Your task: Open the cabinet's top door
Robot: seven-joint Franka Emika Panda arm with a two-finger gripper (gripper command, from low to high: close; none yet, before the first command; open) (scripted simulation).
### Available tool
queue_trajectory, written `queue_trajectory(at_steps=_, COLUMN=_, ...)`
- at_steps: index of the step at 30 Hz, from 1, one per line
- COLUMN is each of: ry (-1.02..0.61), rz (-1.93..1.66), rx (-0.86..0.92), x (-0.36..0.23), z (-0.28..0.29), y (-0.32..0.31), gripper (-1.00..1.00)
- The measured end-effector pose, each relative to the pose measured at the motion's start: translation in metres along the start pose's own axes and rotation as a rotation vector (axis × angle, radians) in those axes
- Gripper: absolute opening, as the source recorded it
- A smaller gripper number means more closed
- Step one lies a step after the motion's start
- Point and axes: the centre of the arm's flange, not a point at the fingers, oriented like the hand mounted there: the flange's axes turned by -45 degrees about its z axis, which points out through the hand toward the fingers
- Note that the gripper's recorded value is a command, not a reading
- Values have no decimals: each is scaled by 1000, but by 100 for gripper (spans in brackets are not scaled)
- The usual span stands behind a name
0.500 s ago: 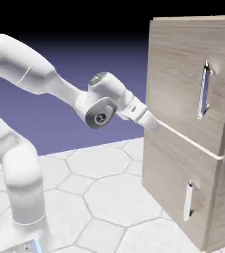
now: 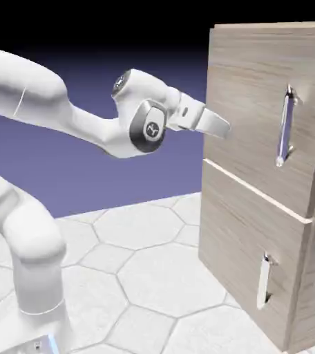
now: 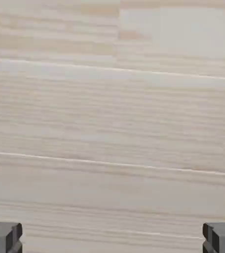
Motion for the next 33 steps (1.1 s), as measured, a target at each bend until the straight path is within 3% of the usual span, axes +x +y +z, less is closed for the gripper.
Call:
queue_trajectory(at_steps=16, ry=273, rz=4, rx=5, x=39, z=-54, y=53, gripper=0)
queue_trajectory(at_steps=33, ry=426, rz=41, rx=3, x=10, z=-58, y=149, gripper=0)
